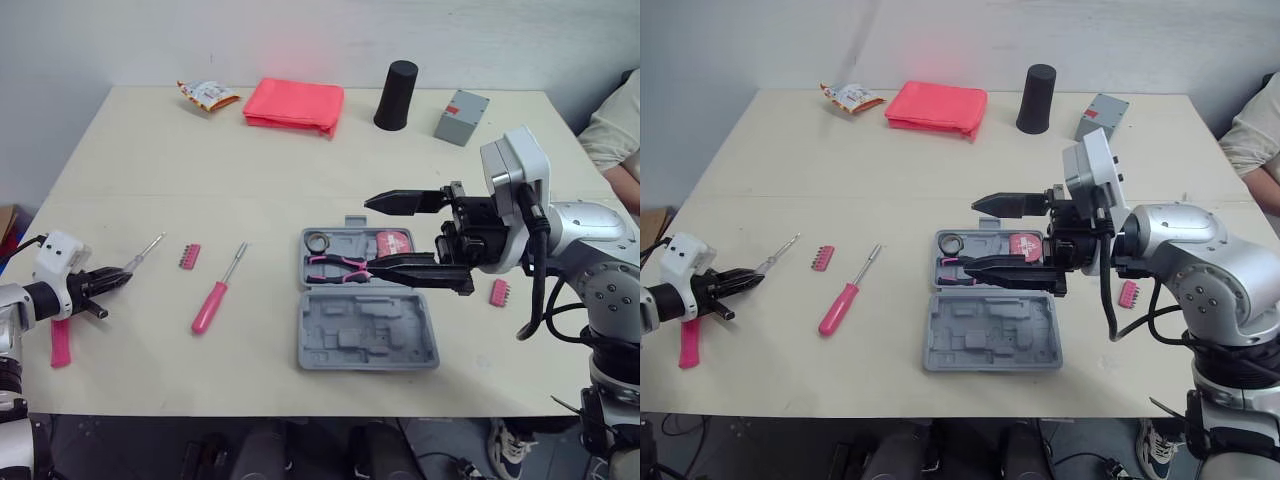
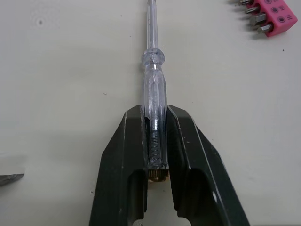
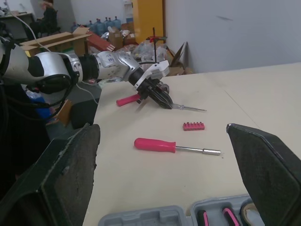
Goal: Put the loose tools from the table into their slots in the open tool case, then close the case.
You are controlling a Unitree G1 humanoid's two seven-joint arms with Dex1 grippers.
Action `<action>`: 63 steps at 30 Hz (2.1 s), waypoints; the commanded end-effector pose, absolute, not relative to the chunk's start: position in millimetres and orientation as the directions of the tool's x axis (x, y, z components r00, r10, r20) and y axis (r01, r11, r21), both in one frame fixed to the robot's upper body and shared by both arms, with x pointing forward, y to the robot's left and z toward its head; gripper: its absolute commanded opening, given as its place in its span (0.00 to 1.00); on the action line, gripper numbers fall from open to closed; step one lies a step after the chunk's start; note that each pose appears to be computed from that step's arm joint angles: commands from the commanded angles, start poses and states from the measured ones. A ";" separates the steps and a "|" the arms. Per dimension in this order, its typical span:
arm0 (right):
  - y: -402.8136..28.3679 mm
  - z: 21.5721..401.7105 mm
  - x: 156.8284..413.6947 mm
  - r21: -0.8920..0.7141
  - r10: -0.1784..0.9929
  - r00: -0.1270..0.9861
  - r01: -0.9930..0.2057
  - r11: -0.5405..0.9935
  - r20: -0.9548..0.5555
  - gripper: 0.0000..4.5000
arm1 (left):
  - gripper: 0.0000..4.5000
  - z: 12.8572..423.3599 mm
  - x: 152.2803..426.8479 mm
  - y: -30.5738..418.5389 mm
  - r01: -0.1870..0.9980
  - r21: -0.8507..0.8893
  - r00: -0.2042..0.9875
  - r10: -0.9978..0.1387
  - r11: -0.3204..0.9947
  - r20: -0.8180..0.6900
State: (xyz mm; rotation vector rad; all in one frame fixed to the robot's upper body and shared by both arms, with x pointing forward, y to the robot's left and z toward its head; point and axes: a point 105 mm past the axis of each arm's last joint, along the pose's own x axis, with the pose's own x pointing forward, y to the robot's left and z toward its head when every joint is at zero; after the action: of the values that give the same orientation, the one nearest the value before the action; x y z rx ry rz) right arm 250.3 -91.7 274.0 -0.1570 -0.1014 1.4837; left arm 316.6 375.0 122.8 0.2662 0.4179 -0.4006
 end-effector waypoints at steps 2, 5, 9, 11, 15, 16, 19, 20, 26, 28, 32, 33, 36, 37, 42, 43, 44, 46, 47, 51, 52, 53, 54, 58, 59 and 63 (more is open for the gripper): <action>-104.9 282.1 241.2 -0.207 0.992 0.111 -0.973 0.097 -0.058 1.00 | 0.01 174.9 312.8 351.7 0.524 0.297 0.833 -0.406 0.798 -0.376; -118.1 273.8 242.9 -0.202 0.981 0.158 -0.970 0.132 -0.117 1.00 | 0.01 193.3 304.3 299.9 0.687 0.374 0.724 -0.541 0.623 -0.428; -132.1 257.0 246.5 -0.205 0.955 0.208 -0.965 0.165 -0.210 1.00 | 0.01 199.1 295.3 208.2 0.852 0.400 0.513 -0.694 0.338 -0.505; -136.2 251.8 246.6 -0.195 0.948 0.218 -0.965 0.174 -0.231 1.00 | 0.01 203.2 293.7 176.5 0.884 0.384 0.445 -0.735 0.267 -0.512; -149.0 235.2 242.0 -0.167 0.925 0.238 -0.966 0.195 -0.297 1.00 | 0.01 206.2 287.6 129.0 0.937 0.332 0.294 -0.765 0.111 -0.573; -151.6 231.8 240.4 -0.156 0.920 0.240 -0.967 0.199 -0.310 1.00 | 0.01 205.0 286.7 122.7 0.943 0.320 0.271 -0.761 0.088 -0.589; -162.6 219.1 236.9 -0.132 0.900 0.264 -0.964 0.231 -0.348 1.00 | 0.01 199.7 282.5 90.4 0.971 0.238 0.173 -0.775 0.030 -0.607; -165.5 215.8 236.4 -0.125 0.895 0.274 -0.961 0.245 -0.352 1.00 | 0.01 195.2 279.7 81.1 0.977 0.212 0.141 -0.766 0.005 -0.627; -170.8 203.4 231.6 -0.099 0.885 0.304 -0.952 0.288 -0.353 1.00 | 0.01 177.2 288.7 59.4 0.967 0.248 0.153 -0.656 -0.053 -0.739; -170.5 202.3 232.0 -0.098 0.886 0.313 -0.949 0.298 -0.342 1.00 | 0.01 173.4 297.4 54.1 0.959 0.281 0.187 -0.642 -0.046 -0.744; -167.8 200.2 233.4 -0.098 0.889 0.327 -0.945 0.312 -0.320 1.00 | 0.01 166.6 297.4 40.2 0.962 0.266 0.163 -0.645 -0.066 -0.747; -168.0 199.6 233.9 -0.101 0.888 0.331 -0.943 0.316 -0.319 1.00 | 0.01 166.4 297.4 38.0 0.964 0.259 0.158 -0.650 -0.062 -0.744; -169.8 199.6 236.9 -0.114 0.880 0.353 -0.936 0.334 -0.317 1.00 | 0.01 166.2 300.3 34.8 0.967 0.250 0.157 -0.652 -0.052 -0.742; -170.8 199.7 237.4 -0.117 0.878 0.358 -0.934 0.338 -0.318 1.00 | 0.01 165.1 302.6 33.8 0.966 0.255 0.164 -0.649 -0.048 -0.743; -174.8 199.3 236.3 -0.123 0.870 0.372 -0.928 0.351 -0.323 1.00 | 0.01 160.5 308.5 30.4 0.964 0.265 0.189 -0.634 -0.026 -0.750; -176.1 198.8 235.9 -0.123 0.867 0.376 -0.926 0.356 -0.325 1.00 | 0.01 159.4 308.3 29.4 0.964 0.263 0.193 -0.633 -0.018 -0.749; -177.1 198.2 235.4 -0.124 0.865 0.381 -0.925 0.360 -0.327 1.00 | 0.01 158.4 307.0 28.3 0.964 0.264 0.194 -0.633 -0.018 -0.750; -178.2 197.7 234.8 -0.122 0.863 0.386 -0.922 0.366 -0.327 1.00 | 0.01 155.7 302.4 27.9 0.968 0.248 0.180 -0.627 -0.023 -0.758; -178.3 197.5 234.3 -0.122 0.862 0.387 -0.922 0.368 -0.326 1.00 | 0.01 154.7 300.8 27.7 0.970 0.244 0.177 -0.626 -0.021 -0.759; -178.2 196.7 232.7 -0.118 0.863 0.393 -0.919 0.375 -0.317 1.00 | 0.01 152.3 298.4 25.6 0.972 0.235 0.173 -0.626 -0.017 -0.760; -178.1 196.4 232.1 -0.117 0.864 0.394 -0.919 0.377 -0.314 1.00 | 0.01 152.3 295.5 24.0 0.974 0.227 0.162 -0.631 -0.023 -0.759; -178.1 196.5 232.3 -0.116 0.864 0.397 -0.918 0.380 -0.311 1.00 | 0.01 152.7 293.2 22.8 0.975 0.222 0.155 -0.633 -0.028 -0.759; -178.2 196.7 232.6 -0.117 0.863 0.399 -0.917 0.381 -0.310 1.00 | 0.01 152.9 291.9 22.3 0.975 0.220 0.152 -0.634 -0.030 -0.759; -178.5 196.6 233.4 -0.117 0.863 0.399 -0.917 0.382 -0.311 1.00 | 0.01 148.9 293.2 25.2 0.974 0.225 0.164 -0.619 -0.022 -0.768; -178.6 196.4 233.6 -0.117 0.863 0.399 -0.917 0.382 -0.311 1.00 | 0.01 148.1 293.2 25.7 0.974 0.224 0.164 -0.617 -0.020 -0.770; -178.7 196.1 233.1 -0.111 0.864 0.399 -0.917 0.384 -0.308 1.00 | 0.01 146.5 295.6 25.7 0.972 0.233 0.177 -0.611 -0.012 -0.771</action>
State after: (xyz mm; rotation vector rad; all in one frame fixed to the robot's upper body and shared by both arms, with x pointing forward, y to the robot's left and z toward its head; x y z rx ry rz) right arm 235.9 -181.9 186.9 -0.2603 0.2625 1.1336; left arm 299.3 28.5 146.1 0.8497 0.5447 -1.3357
